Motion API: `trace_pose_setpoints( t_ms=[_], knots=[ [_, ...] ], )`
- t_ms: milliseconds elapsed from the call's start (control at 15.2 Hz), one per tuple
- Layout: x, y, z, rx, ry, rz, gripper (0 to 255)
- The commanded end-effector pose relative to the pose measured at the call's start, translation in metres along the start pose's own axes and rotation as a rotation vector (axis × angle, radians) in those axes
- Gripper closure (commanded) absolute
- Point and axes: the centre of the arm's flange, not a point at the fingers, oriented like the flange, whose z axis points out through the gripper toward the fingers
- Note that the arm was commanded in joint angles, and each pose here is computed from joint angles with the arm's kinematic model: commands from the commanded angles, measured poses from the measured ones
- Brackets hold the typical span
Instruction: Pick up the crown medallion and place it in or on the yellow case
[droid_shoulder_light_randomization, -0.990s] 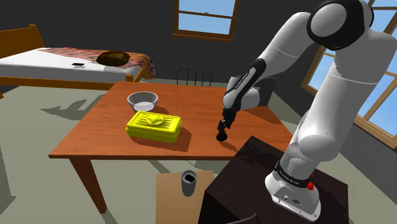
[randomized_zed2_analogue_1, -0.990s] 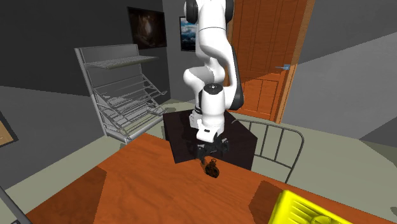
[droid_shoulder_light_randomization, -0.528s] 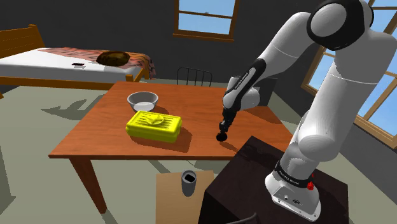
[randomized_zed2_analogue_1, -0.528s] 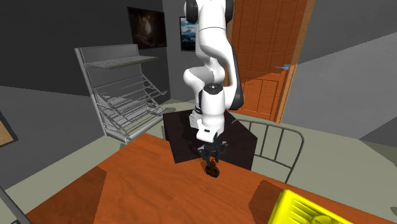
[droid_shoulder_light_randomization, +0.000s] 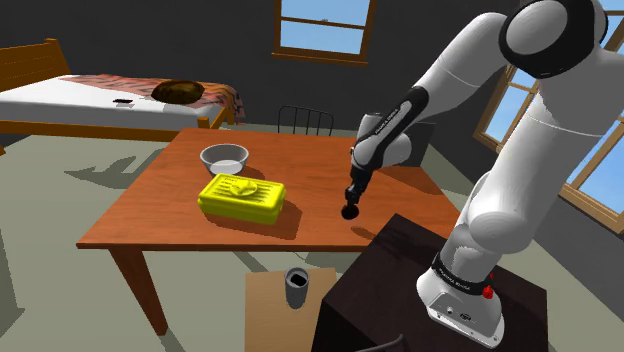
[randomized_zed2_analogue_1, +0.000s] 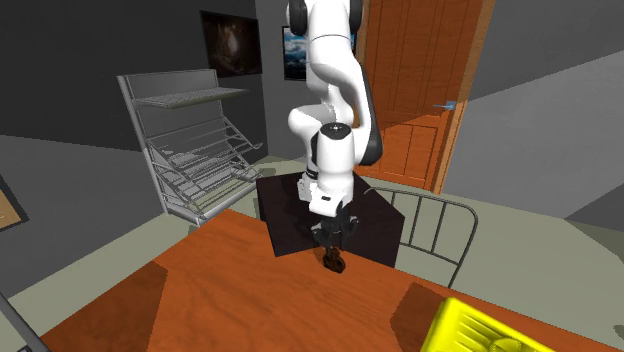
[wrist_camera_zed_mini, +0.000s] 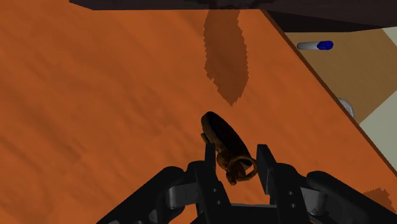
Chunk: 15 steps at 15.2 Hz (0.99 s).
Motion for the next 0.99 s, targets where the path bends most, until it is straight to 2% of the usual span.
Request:
trace_pose_setpoints(
  t_ms=[0, 924],
  knots=[
    [-0.001, 0.000, -0.011, -0.001, 0.000, 0.000, 255],
    [0.000, -0.003, -0.085, -0.001, 0.000, 0.000, 255]
  ],
)
